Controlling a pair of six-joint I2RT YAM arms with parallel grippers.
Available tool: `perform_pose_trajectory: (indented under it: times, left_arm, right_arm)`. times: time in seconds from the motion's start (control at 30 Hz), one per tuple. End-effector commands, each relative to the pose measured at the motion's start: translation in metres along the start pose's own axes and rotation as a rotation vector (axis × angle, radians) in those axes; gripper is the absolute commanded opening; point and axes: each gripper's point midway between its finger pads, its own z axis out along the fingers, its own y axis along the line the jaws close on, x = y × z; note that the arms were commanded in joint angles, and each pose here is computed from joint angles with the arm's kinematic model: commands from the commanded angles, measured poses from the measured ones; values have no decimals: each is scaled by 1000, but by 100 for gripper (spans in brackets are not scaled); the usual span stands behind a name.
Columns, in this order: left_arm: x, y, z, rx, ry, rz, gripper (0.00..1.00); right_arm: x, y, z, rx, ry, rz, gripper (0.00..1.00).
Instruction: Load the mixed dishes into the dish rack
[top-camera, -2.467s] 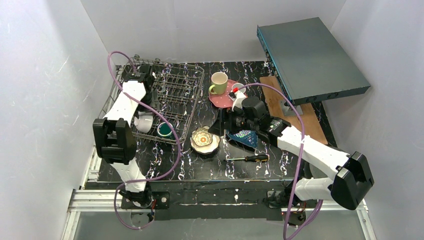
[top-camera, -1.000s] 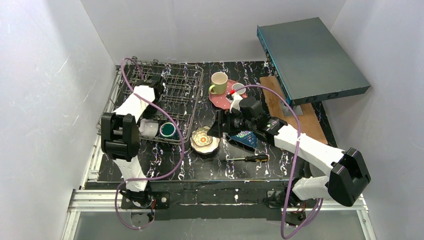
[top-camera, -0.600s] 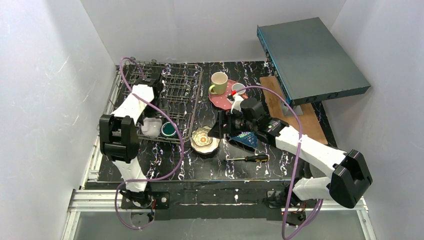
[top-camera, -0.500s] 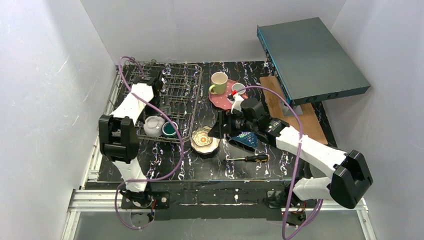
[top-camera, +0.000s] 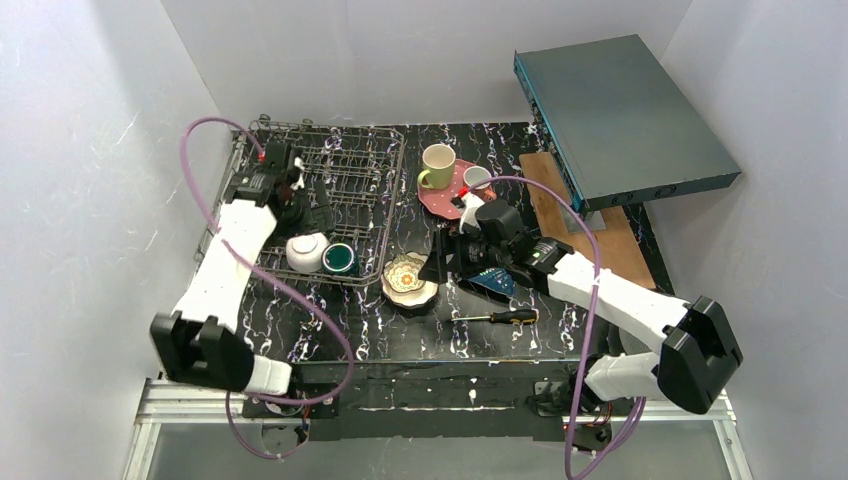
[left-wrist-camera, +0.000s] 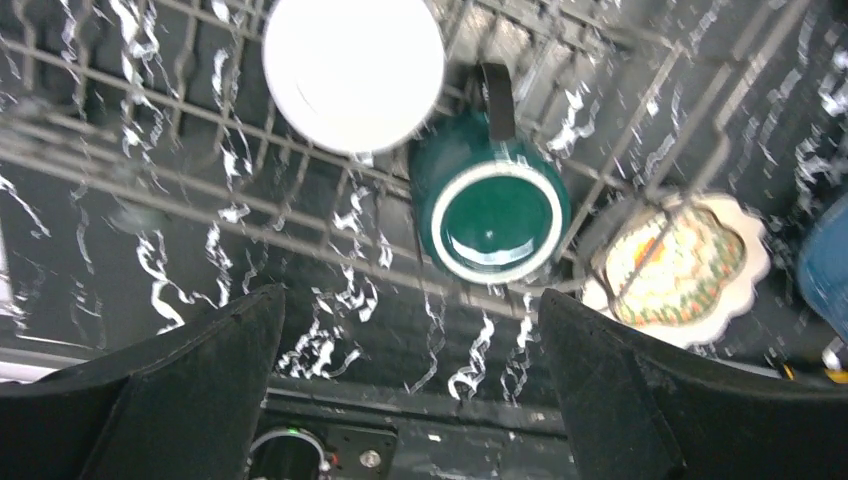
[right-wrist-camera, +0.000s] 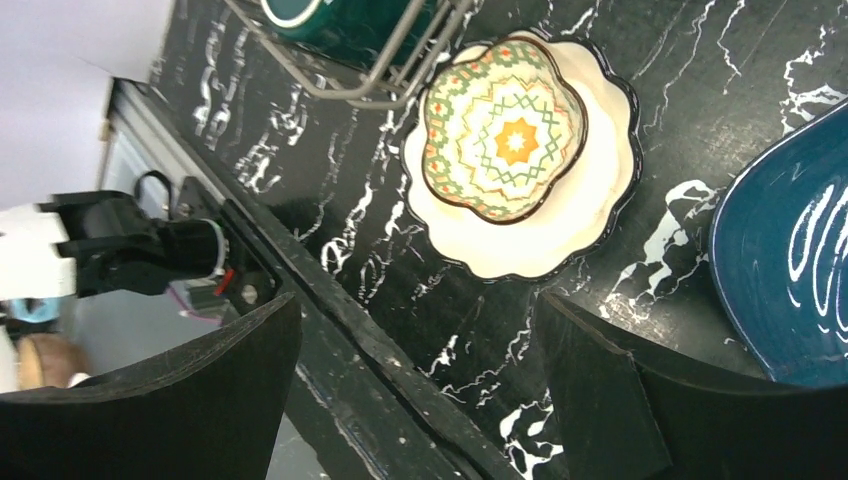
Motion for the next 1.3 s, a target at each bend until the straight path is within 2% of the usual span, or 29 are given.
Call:
perform_pose_trajectory:
  times: [0.0, 0.07, 0.2, 0.33, 0.5, 0.63, 0.87, 1.17, 1.27]
  left_arm:
    - [43, -17, -31, 201, -6, -68, 98]
    - [61, -25, -48, 315, -41, -104, 98]
    - [100, -39, -66, 494, -32, -153, 98]
    - [129, -44, -78, 589, 4, -191, 98]
    - [151, -40, -84, 620, 9, -230, 98]
    - [160, -35, -88, 615, 16, -234, 98]
    - [167, -27, -111, 628, -24, -224, 98]
    - [173, -22, -114, 612, -20, -215, 98]
    - [172, -29, -121, 658, -8, -232, 98]
  right_arm:
    - [1, -7, 9, 102, 24, -102, 93]
    - [6, -9, 14, 155, 46, -135, 92]
    - [9, -11, 24, 284, 50, -221, 88]
    - [5, -15, 36, 399, 55, -231, 85]
    - [2, -25, 53, 514, 103, -169, 70]
    - [-4, -33, 66, 572, 76, -136, 67]
    - [17, -48, 89, 584, 100, -76, 65]
    - [37, -67, 106, 605, 121, -63, 52]
    - [39, -73, 110, 616, 111, -65, 48]
